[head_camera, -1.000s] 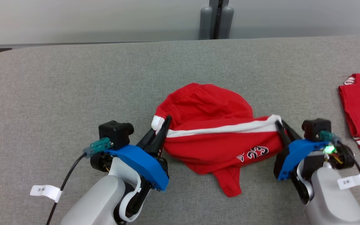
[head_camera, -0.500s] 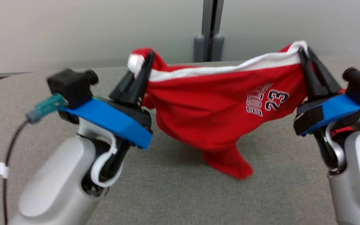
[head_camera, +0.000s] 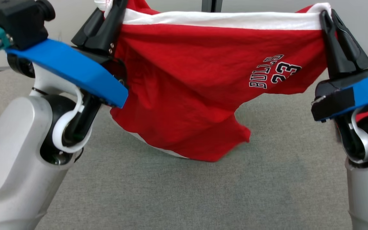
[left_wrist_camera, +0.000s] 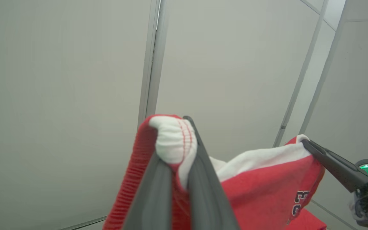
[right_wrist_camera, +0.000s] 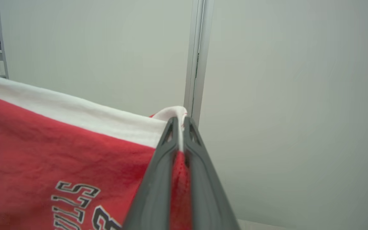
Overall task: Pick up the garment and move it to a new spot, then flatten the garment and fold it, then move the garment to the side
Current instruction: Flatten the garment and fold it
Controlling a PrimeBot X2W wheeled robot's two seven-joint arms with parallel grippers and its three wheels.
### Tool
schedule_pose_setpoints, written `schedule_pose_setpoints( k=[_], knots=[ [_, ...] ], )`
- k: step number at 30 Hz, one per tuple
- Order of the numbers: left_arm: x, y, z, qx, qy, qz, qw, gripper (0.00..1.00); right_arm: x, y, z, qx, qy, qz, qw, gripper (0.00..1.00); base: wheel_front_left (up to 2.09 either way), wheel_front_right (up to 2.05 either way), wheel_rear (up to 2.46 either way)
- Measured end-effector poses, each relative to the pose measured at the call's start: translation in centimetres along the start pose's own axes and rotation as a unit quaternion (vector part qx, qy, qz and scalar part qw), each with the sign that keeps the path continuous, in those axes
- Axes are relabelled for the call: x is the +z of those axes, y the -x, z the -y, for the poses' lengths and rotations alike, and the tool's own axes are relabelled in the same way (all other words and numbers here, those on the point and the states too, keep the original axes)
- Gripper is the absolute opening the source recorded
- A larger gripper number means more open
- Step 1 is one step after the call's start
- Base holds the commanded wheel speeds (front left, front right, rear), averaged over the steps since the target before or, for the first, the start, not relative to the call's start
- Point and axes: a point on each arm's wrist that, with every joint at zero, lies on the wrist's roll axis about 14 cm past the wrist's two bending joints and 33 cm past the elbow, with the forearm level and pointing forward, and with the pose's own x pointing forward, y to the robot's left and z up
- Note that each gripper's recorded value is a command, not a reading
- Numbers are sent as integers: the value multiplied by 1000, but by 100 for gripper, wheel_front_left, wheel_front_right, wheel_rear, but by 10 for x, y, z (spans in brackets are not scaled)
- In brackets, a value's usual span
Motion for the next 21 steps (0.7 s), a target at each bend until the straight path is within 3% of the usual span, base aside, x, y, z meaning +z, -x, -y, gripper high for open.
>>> schedule_pose_setpoints(
  k=[8,13,17,21],
  knots=[
    [-36,-43,-29,11,19,-46,999,0,-31,-48,8,-2,-8,-26,1000,0,0,0,0],
    [1,-85,-40,2,41,32,999,0,15,-94,27,-26,21,66,997,0,0,0,0],
    [5,-98,-48,2,50,56,997,0,23,-105,31,-32,27,93,995,0,0,0,0],
    [-35,-101,-61,8,77,26,997,0,-13,-105,22,-21,31,70,997,0,0,0,0]
  ],
)
